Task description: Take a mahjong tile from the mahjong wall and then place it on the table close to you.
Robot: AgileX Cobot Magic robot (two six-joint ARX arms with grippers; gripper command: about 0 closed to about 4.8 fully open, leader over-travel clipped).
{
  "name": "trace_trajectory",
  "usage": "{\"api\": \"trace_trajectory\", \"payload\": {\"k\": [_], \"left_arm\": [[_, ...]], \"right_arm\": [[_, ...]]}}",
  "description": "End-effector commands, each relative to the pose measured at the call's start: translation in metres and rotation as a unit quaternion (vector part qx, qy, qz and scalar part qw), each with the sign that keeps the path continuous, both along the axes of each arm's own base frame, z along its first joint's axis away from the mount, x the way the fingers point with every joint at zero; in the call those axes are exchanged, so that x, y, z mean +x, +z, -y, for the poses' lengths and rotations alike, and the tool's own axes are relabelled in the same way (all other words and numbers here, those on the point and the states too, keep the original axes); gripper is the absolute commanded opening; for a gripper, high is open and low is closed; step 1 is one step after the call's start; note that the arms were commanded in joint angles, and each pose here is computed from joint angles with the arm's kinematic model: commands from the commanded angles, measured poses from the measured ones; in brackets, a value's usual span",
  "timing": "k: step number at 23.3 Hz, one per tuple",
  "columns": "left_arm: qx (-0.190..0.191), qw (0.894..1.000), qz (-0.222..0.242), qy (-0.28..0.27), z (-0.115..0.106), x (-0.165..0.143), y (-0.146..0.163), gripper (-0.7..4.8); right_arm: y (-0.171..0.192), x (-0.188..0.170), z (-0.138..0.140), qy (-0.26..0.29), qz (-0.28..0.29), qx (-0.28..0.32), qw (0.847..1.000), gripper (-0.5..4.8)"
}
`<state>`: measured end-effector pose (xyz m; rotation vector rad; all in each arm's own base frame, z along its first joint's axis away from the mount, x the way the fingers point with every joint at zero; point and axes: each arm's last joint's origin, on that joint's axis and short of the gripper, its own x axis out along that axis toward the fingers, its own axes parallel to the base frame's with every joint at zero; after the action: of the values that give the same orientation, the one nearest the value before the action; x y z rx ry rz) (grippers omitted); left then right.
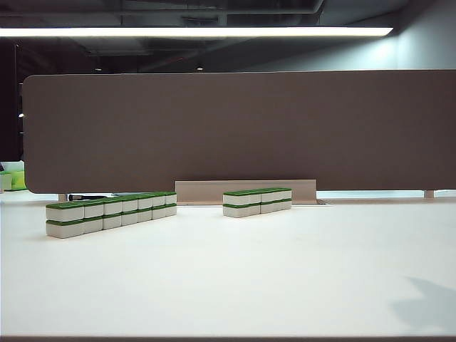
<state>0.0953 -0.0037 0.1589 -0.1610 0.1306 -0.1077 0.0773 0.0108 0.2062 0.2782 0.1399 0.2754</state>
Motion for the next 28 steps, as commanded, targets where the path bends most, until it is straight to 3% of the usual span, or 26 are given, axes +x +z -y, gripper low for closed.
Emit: {"api": "trace_trajectory", "payload": {"k": [1, 10, 15, 21, 28], "left_arm": [[-0.002, 1.0, 0.009, -0.004, 0.0, 0.0, 0.004, -0.05], [-0.013, 0.999, -0.01, -0.046, 0.003, -0.003, 0.008, -0.05], [-0.014, 0.999, 0.007, -0.046, 0.003, -0.008, 0.027, -0.05], [-0.026, 0.998, 0.005, -0.058, 0.003, -0.009, 0.049, -0.05], [-0.032, 0.995, -0.063, -0.077, 0.005, 0.016, 0.078, -0.05]], "right_arm": [[0.008, -0.003, -0.002, 0.029, 0.007, 0.026, 0.999, -0.01], [0.025, -0.019, -0.008, 0.157, -0.036, 0.072, 0.984, -0.02], [0.039, -0.017, -0.008, 0.163, -0.043, 0.073, 0.983, -0.02], [0.049, 0.004, -0.01, 0.164, -0.093, 0.076, 0.979, -0.01], [0.078, 0.037, -0.015, 0.189, -0.104, 0.041, 0.976, -0.01]]}}
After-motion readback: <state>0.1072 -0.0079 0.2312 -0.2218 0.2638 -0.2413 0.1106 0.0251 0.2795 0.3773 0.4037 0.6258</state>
